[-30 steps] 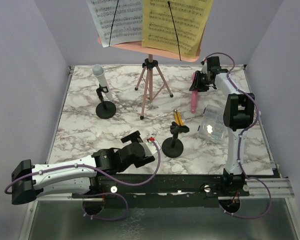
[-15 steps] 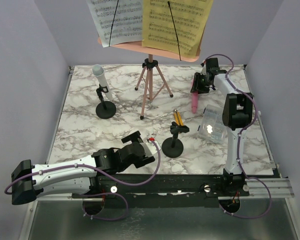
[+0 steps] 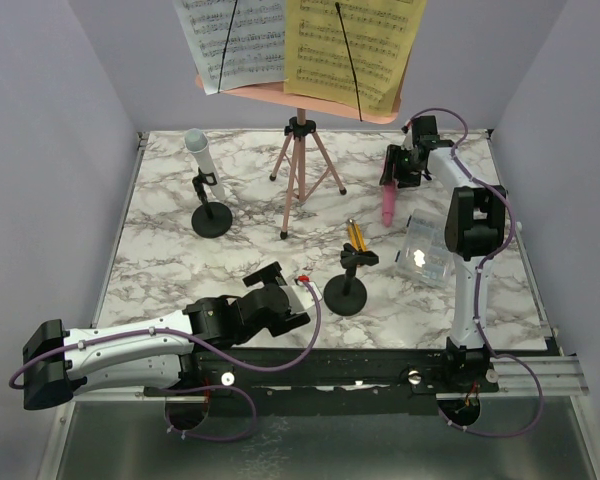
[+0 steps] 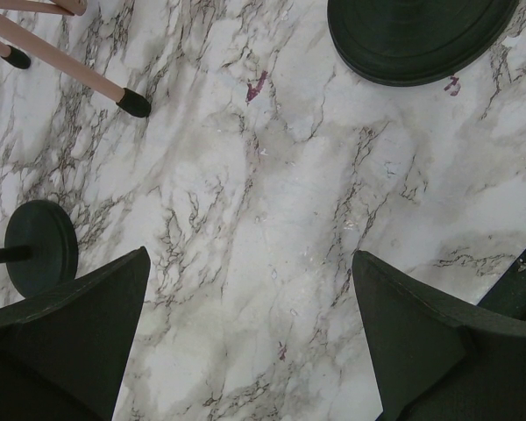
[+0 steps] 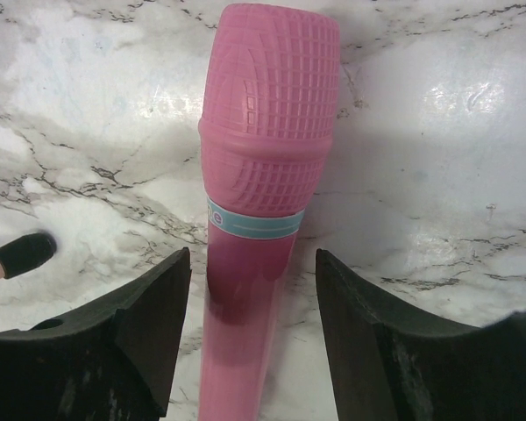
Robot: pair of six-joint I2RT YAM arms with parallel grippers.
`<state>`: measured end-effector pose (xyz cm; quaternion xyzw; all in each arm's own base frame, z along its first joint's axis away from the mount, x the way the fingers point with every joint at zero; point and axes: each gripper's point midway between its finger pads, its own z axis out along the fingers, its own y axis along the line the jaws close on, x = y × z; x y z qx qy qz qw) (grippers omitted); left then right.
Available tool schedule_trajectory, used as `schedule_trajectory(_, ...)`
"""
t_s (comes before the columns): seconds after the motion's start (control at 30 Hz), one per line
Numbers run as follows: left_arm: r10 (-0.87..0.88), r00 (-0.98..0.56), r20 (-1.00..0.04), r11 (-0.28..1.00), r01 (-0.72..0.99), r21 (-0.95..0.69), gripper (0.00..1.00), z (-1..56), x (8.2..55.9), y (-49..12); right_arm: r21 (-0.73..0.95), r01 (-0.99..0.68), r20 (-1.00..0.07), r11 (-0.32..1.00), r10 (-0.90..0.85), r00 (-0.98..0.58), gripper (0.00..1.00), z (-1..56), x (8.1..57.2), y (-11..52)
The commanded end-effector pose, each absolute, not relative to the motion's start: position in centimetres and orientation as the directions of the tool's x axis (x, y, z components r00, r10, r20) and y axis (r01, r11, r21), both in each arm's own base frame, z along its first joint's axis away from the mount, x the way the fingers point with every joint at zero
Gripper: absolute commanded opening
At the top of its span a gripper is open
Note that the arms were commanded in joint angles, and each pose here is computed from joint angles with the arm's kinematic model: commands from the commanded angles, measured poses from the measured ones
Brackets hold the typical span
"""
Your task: Pack up the instrument practice props
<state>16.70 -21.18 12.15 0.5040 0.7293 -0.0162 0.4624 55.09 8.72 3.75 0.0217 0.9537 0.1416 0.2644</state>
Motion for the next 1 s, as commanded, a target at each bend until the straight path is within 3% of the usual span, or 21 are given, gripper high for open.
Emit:
schedule_trajectory(0.0, 0.717, -0.064, -0.694, 0.487, 0.758, 0.433, 0.99, 12.4, 16.6, -21.2, 0.286, -0.071, -0.533, 0.956, 0.097, -0.841, 0.65, 6.4, 55.1, 9.2)
schedule_trajectory(0.37, 0.713, -0.066, -0.698, 0.489, 0.761, 0.427, 0.99, 12.5, 16.6, -21.3, 0.348, -0.167, -0.597, 0.923, 0.081, -0.798, 0.71, 12.3, 51.8, 10.6)
schedule_trajectory(0.63, 0.705, -0.067, -0.706, 0.489, 0.767, 0.416, 0.99, 12.7, 16.4, -21.5, 0.343, -0.399, -0.724, 0.850, -0.032, -0.689, 0.73, 17.7, 45.9, 12.1)
schedule_trajectory(0.87, 0.707, -0.069, -0.704, 0.489, 0.767, 0.415, 0.99, 12.7, 16.4, -21.5, 0.296, -0.642, -0.846, 0.707, -0.118, -0.520, 0.74, 22.6, 39.6, 13.7)
schedule_trajectory(0.97, 0.706, -0.069, -0.705, 0.490, 0.767, 0.415, 0.99, 12.7, 16.4, -21.5, 0.269, -0.726, -0.878, 0.633, -0.148, -0.455, 0.81, 23.3, 37.0, 14.4)
